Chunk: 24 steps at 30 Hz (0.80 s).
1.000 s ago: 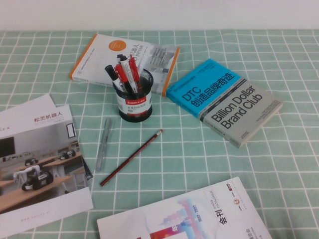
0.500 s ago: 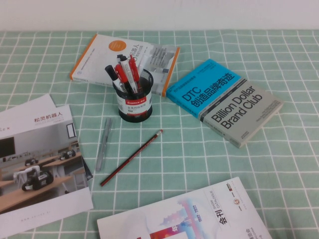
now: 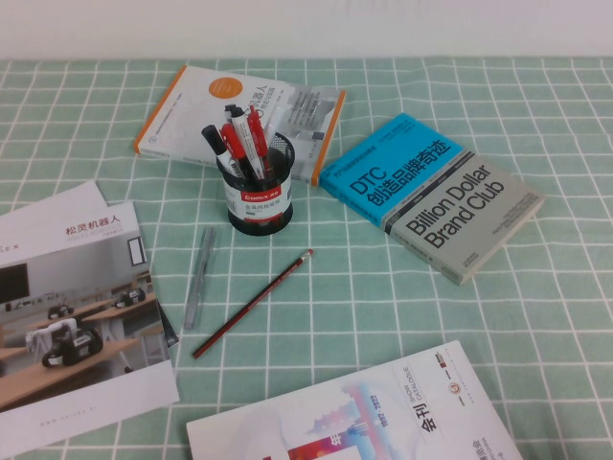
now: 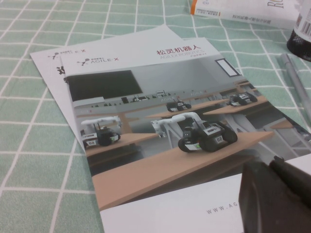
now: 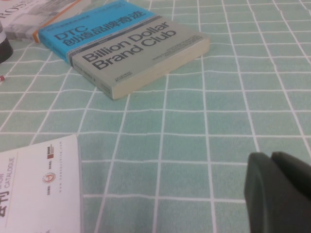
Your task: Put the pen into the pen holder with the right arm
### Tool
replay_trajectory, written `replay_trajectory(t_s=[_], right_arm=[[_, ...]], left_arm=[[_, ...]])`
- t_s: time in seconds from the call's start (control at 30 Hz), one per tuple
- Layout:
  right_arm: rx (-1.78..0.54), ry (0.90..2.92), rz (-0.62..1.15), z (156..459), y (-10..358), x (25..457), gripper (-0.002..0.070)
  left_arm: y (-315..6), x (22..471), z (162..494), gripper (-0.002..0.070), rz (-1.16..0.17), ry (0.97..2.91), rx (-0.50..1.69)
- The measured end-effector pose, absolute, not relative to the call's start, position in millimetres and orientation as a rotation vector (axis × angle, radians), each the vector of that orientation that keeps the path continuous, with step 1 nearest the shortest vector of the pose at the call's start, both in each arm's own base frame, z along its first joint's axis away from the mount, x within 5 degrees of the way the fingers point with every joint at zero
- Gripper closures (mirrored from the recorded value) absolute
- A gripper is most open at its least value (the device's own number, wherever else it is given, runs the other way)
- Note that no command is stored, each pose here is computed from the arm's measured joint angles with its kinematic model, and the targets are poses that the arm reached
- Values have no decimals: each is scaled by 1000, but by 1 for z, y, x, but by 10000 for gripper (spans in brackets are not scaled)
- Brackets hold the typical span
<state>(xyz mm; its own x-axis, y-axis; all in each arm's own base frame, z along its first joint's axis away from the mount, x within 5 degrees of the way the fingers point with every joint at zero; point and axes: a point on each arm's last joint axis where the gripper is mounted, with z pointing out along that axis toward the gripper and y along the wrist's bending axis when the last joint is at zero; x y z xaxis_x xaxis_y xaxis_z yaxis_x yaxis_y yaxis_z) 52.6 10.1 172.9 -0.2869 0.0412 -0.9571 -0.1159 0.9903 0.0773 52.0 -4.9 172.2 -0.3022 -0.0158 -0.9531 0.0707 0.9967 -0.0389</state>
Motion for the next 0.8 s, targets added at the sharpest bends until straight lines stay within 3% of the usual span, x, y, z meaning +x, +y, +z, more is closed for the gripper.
replay_trajectory(t_s=[0.8], right_arm=[[-47,1855,164,173,11,53,695]], left_arm=[[-5,52,172,680,-85,1876,40]])
